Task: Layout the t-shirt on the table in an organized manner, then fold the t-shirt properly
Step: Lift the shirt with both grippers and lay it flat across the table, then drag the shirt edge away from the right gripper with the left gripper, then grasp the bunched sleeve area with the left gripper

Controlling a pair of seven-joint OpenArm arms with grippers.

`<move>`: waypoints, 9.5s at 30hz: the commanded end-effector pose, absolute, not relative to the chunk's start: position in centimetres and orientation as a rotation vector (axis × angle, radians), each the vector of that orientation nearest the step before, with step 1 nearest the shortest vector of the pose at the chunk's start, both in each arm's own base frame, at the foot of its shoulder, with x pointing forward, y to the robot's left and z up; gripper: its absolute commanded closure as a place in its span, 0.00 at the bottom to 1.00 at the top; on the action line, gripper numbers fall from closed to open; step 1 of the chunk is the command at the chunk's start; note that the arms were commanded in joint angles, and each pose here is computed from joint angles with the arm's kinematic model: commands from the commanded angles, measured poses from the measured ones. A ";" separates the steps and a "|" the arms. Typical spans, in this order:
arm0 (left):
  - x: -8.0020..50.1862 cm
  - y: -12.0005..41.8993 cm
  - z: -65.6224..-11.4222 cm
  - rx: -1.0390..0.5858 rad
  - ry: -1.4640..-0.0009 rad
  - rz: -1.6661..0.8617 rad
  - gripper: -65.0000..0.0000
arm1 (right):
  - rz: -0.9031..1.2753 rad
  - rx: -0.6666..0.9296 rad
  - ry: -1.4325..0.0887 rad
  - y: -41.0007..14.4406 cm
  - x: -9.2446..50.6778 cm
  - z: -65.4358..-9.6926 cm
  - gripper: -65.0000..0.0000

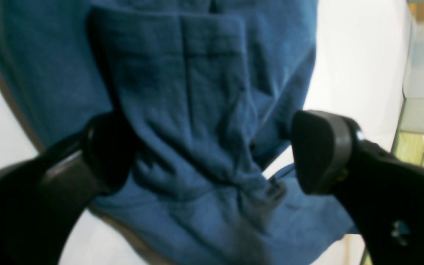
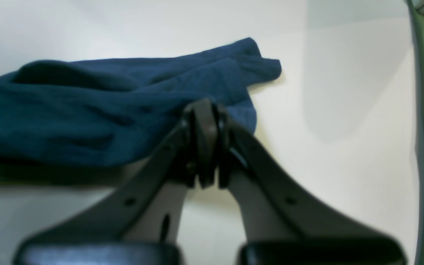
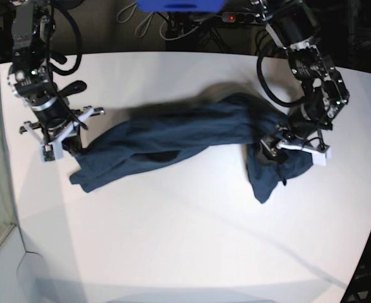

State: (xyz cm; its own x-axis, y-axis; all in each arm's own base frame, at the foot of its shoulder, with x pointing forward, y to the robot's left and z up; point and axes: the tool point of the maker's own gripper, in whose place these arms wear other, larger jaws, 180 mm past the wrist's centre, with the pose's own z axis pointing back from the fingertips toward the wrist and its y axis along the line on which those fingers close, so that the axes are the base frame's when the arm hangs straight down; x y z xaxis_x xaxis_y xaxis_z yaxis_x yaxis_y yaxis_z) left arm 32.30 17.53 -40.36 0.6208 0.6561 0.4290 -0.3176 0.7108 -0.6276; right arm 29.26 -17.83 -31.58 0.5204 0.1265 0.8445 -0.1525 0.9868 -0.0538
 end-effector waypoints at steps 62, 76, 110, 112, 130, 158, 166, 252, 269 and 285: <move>47.2 21.8 -20.4 -0.709 -1.227 0.337 0.99 | 0.128 -0.101 -1.439 -22.1 39.5 -16.4 1.00; 53.4 19.7 -14.3 -0.963 -1.253 0.389 0.98 | 0.130 -0.190 -1.560 -25.1 42.5 -9.9 1.00; 25.6 19.0 -37.6 -0.889 -0.718 0.536 0.64 | 0.291 0.040 -0.715 -18.8 22.2 -36.7 0.61; 25.6 18.6 -35.3 -0.913 -0.772 0.497 0.64 | 0.295 0.047 -0.716 -18.8 21.9 -36.7 0.59; 24.9 19.6 -33.8 -0.890 -0.813 0.478 0.14 | 0.307 0.047 -0.715 -18.9 21.7 -36.6 0.59; 28.2 18.6 -34.8 -0.824 -0.831 0.469 0.98 | 0.307 0.042 -0.715 -19.2 21.9 -36.7 0.59; 22.0 22.9 -33.2 -0.756 -0.890 0.553 1.00 | 0.303 0.037 -0.722 -19.4 22.4 -36.6 0.59; 15.8 11.8 -37.2 -0.399 -0.608 -0.291 0.22 | 0.569 0.189 -0.735 -12.4 21.2 -36.0 0.59; 18.1 12.7 -38.2 -0.352 -0.611 -0.289 0.99 | 0.570 0.184 -0.734 -12.6 21.2 -36.0 0.59; 31.4 17.1 -25.9 -0.220 -1.100 -0.155 1.00 | 0.569 0.185 -0.735 -12.5 21.2 -36.0 0.59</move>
